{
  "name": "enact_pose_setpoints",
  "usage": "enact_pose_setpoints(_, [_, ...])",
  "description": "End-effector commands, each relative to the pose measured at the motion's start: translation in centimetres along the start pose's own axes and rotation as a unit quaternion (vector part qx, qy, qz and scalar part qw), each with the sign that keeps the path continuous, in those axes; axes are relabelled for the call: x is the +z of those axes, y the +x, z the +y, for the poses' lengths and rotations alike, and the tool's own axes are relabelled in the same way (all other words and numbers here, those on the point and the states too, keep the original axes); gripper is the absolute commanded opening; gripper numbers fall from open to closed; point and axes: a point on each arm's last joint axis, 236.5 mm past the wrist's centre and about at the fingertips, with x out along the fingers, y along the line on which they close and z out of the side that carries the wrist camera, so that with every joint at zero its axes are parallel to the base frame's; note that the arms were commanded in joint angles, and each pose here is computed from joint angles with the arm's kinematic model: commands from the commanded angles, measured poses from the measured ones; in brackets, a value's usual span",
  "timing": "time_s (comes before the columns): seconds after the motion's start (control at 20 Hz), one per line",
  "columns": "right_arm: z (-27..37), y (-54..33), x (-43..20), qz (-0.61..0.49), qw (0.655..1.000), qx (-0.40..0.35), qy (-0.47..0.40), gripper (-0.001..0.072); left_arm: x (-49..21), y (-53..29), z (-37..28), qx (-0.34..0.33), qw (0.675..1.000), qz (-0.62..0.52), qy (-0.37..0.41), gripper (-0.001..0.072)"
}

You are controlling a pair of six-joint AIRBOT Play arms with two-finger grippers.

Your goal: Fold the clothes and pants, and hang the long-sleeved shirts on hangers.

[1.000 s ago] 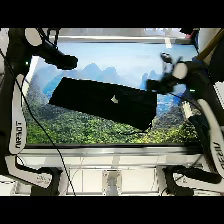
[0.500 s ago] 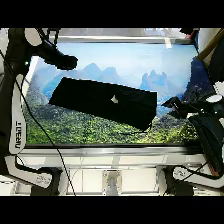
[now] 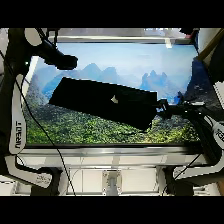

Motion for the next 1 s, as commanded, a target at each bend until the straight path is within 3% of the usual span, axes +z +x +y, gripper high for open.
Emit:
enact_pose_setpoints(0.0, [1.0, 2.5, -1.9, 0.026, 0.999, -0.011, -0.035, 0.0688, 0.0, 0.0, 0.0, 0.0, 1.0, 0.0, -0.003, 0.0005])
enact_pose_setpoints(0.05, [1.7, 3.2, -2.7, 0.039, 0.998, -0.009, -0.043, 0.0677, 0.0, 0.0, 0.0, 0.0, 1.0, 0.0, -0.003, 0.0005])
enact_pose_setpoints(0.1, [2.3, 3.7, -3.4, 0.048, 0.998, -0.007, -0.05, 0.0594, 0.0, 0.0, 0.0, 0.0, 1.0, 0.0, -0.003, 0.0005])
enact_pose_setpoints(0.2, [3.7, 4.6, -4.5, 0.06, 0.997, 0.006, -0.055, 0.03, 0.0, 0.0, 0.0, 0.0, 1.0, 0.001, -0.003, 0.0005])
enact_pose_setpoints(0.25, [4.6, 4.6, -4.9, 0.065, 0.996, 0.02, -0.052, 0.0109, -0.1, 0.1, 0.0, 0.0, 1.0, 0.002, -0.003, 0.0005])
enact_pose_setpoints(0.3, [5.6, 4.2, -5.4, 0.074, 0.995, 0.036, -0.054, 0.0023, -0.3, 0.3, 0.1, 0.0, 1.0, 0.005, -0.004, 0.0005])
enact_pose_setpoints(0.45, [7.8, 1.4, -6.5, 0.084, 0.99, 0.053, -0.1, 0.0019, -2.0, 2.1, -0.1, -0.004, 0.999, 0.036, -0.007, 0.0005])
enact_pose_setpoints(0.65, [8.3, -5.6, -7.4, 0.066, 0.988, 0.021, -0.136, 0.0019, -7.5, 6.7, -2.9, -0.03, 0.992, 0.123, 0.003, 0.0005])
enact_pose_setpoints(0.8, [7.8, -12.5, -9.5, 0.055, 0.99, 0.005, -0.132, 0.0018, -13.2, 11.0, -10.4, -0.122, 0.976, 0.179, 0.014, 0.0005])
enact_pose_setpoints(0.95, [8.2, -18.3, -11.1, 0.028, 0.992, -0.034, -0.12, 0.0017, -16.4, 14.0, -20.7, -0.228, 0.961, 0.148, 0.044, 0.0004])
